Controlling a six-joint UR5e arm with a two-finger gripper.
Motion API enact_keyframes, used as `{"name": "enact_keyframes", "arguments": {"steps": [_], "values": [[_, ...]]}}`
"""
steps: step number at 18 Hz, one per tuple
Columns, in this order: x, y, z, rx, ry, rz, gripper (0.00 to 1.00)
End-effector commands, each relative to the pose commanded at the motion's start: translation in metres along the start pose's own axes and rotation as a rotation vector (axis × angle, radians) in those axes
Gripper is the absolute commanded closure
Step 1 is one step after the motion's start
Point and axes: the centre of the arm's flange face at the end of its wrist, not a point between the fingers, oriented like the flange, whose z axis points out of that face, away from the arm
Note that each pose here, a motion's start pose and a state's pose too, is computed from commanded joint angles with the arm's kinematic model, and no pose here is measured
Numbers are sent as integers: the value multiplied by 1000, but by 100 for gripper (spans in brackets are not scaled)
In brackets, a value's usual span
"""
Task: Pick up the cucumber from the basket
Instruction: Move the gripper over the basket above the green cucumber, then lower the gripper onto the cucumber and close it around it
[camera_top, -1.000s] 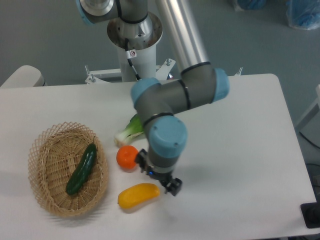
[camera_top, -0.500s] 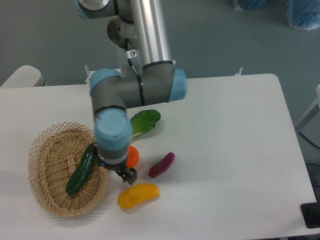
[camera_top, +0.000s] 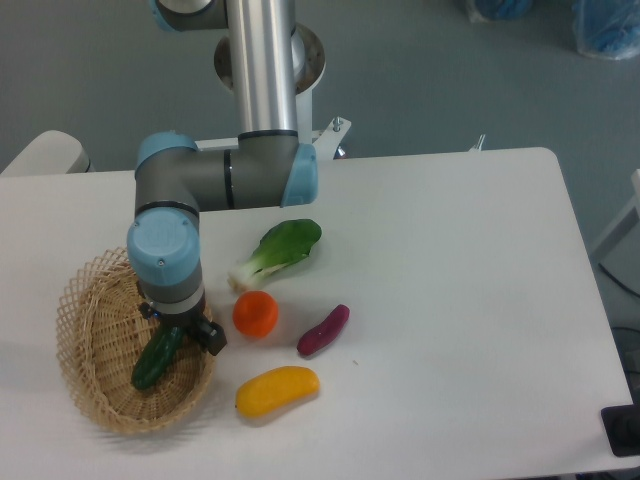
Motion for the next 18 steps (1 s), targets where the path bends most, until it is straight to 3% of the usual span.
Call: {"name": "enact_keyframes", "arguments": {"steps": [10, 15, 16, 18], "values": [[10, 3, 12, -14, 11, -55, 0], [17, -1, 18, -12, -21, -58, 0], [17, -1, 21, -13, -20, -57, 5], [17, -1, 21, -15, -19, -58, 36]]}}
